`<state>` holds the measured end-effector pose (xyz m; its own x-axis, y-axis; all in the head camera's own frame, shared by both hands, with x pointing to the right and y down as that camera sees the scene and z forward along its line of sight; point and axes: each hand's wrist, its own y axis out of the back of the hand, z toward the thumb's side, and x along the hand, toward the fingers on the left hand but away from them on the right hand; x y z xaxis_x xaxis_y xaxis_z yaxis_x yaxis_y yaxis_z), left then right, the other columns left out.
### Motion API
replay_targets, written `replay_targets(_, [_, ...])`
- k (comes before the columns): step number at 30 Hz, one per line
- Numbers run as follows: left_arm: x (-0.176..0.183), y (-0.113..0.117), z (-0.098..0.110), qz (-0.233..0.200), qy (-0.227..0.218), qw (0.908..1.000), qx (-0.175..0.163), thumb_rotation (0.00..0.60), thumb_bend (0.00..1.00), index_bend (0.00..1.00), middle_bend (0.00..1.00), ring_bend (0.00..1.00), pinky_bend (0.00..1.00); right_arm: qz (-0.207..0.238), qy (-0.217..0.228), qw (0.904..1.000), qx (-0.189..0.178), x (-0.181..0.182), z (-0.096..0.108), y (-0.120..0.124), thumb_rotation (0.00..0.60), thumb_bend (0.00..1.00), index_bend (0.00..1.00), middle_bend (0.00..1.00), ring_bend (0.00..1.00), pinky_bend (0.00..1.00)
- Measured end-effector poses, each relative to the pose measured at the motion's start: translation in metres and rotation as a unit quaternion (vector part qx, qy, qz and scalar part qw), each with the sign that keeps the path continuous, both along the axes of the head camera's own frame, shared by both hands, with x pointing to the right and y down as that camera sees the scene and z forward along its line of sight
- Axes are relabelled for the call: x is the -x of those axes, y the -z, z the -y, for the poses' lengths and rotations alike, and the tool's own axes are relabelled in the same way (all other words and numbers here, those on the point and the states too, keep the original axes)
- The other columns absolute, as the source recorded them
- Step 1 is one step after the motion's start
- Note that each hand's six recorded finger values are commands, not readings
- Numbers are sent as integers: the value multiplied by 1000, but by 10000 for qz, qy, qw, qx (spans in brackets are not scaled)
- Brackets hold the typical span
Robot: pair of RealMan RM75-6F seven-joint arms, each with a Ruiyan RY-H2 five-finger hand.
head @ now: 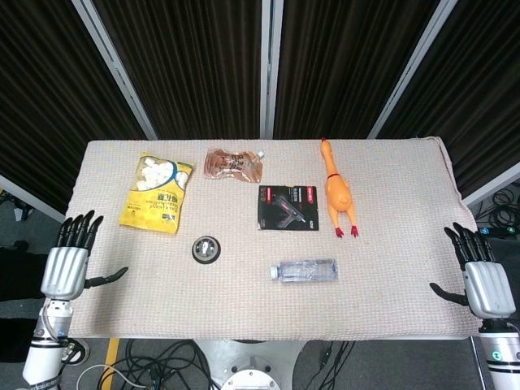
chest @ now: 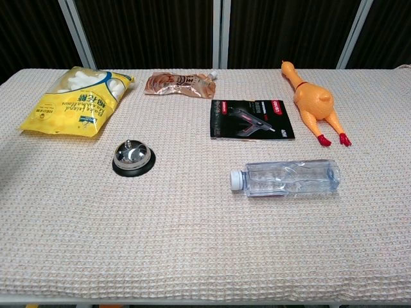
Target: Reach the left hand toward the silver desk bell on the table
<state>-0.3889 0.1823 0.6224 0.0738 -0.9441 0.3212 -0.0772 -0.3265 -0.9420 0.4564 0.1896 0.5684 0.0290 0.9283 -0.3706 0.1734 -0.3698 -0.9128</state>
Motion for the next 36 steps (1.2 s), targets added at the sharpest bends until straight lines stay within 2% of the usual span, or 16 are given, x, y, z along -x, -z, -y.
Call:
replay_targets(12, [-6, -4, 5, -23, -75, 10000, 43, 207, 0, 37, 0, 0, 0, 10, -53, 10000, -44, -3, 1, 3, 600, 0, 0, 0, 0, 0])
replay_targets(18, [-22, -12, 12, -176, -225, 9995, 134, 212, 0, 37, 0, 0, 0, -21, -23, 10000, -45, -3, 1, 3, 600, 0, 0, 0, 0, 0])
replay_targets(23, [-56, -31, 15, -484, -464, 9972, 334, 227, 0, 37, 0, 0, 0, -54, -55, 10000, -44, -6, 1, 3, 600, 0, 0, 0, 0, 0])
replay_targets(27, [-89, -53, 16, -693, -702, 9935, 571, 295, 0, 37, 0, 0, 0, -91, -85, 9999, -25, -9, 2, 3, 600, 0, 0, 0, 0, 0])
replay_targets(29, [-103, -66, 17, -757, -811, 9911, 734, 311, 0, 37, 0, 0, 0, -114, -104, 9999, 0, -11, 2, 3, 600, 0, 0, 0, 0, 0])
replay_targets(33, [-126, -92, 21, -820, -979, 9855, 1115, 302, 0, 37, 0, 0, 0, -115, -109, 9999, 3, -11, 1, 4, 600, 0, 0, 0, 0, 0])
replay_targets(36, [-149, -109, 24, -887, -1102, 9816, 1283, 342, 0, 37, 0, 0, 0, -111, -121, 9999, 3, -11, 0, 4, 600, 0, 0, 0, 0, 0])
